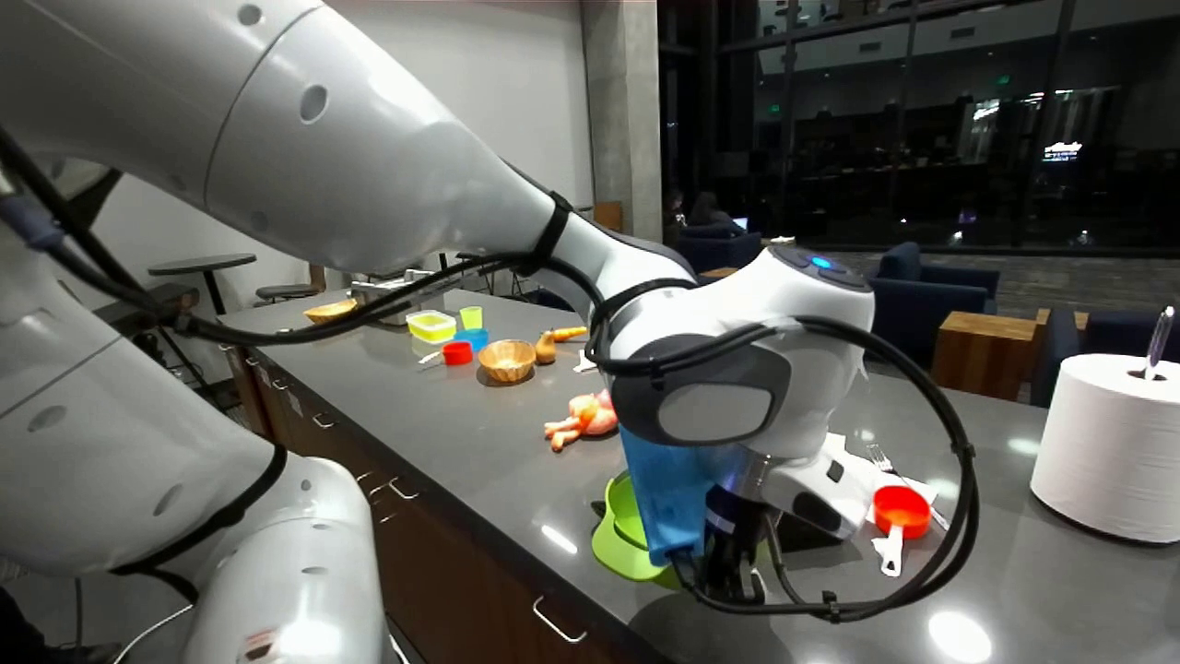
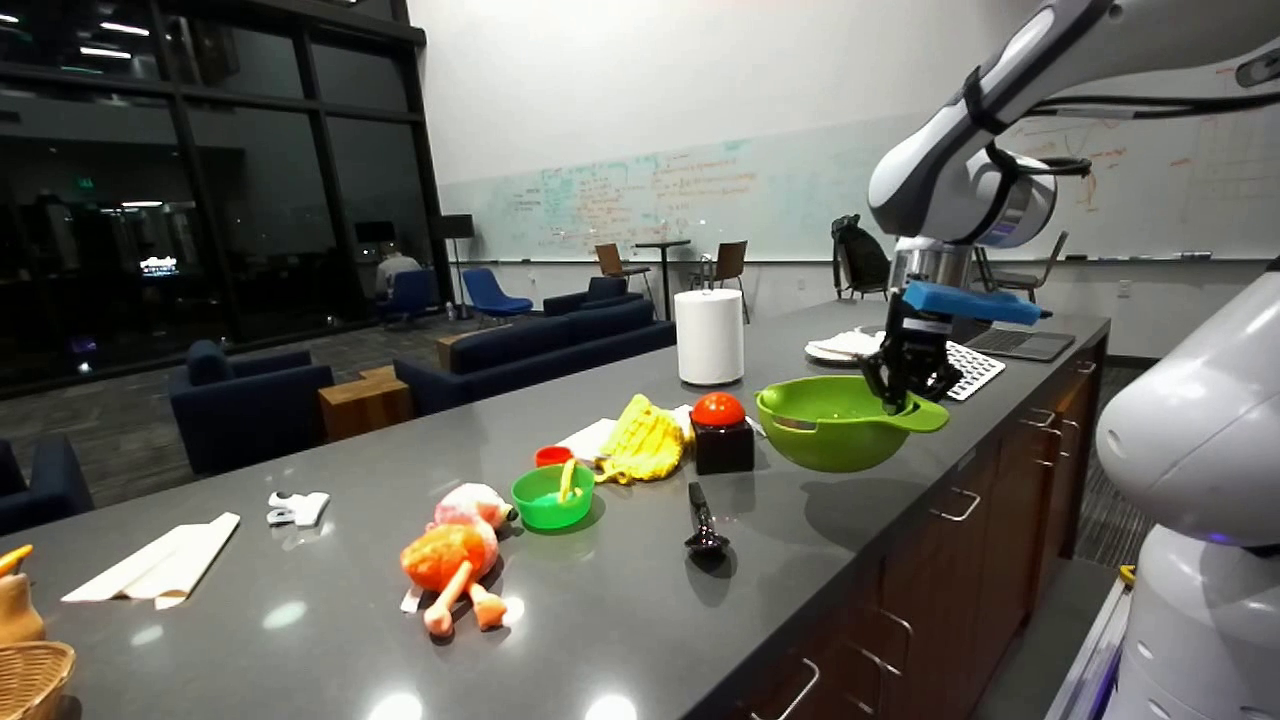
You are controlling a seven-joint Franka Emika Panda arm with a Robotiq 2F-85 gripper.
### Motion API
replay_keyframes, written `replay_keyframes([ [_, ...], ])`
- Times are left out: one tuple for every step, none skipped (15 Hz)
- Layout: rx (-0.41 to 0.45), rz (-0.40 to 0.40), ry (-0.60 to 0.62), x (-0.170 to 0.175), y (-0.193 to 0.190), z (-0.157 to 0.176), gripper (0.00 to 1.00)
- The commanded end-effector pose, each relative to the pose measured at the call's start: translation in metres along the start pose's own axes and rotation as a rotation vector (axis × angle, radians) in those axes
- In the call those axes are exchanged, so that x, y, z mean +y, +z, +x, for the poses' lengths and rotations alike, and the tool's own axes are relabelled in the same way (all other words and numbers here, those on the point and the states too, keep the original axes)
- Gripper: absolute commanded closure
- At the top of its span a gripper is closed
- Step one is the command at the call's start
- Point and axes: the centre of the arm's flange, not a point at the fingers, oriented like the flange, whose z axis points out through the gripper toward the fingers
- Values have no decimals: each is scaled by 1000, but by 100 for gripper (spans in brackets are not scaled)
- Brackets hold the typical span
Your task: Put the green bowl on the right side of the spoon
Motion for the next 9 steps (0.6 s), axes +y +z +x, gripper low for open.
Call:
replay_keyframes([
  [89,73,43,16,17,-6,97],
  [107,82,56,19,23,-5,97],
  [123,97,72,24,29,-4,97],
  [134,114,88,28,32,-2,97],
  [142,133,105,32,35,2,97],
  [149,145,119,36,39,5,97],
  [154,155,135,40,41,7,97],
  [155,171,148,44,46,11,97],
  [155,183,164,48,50,11,97],
])
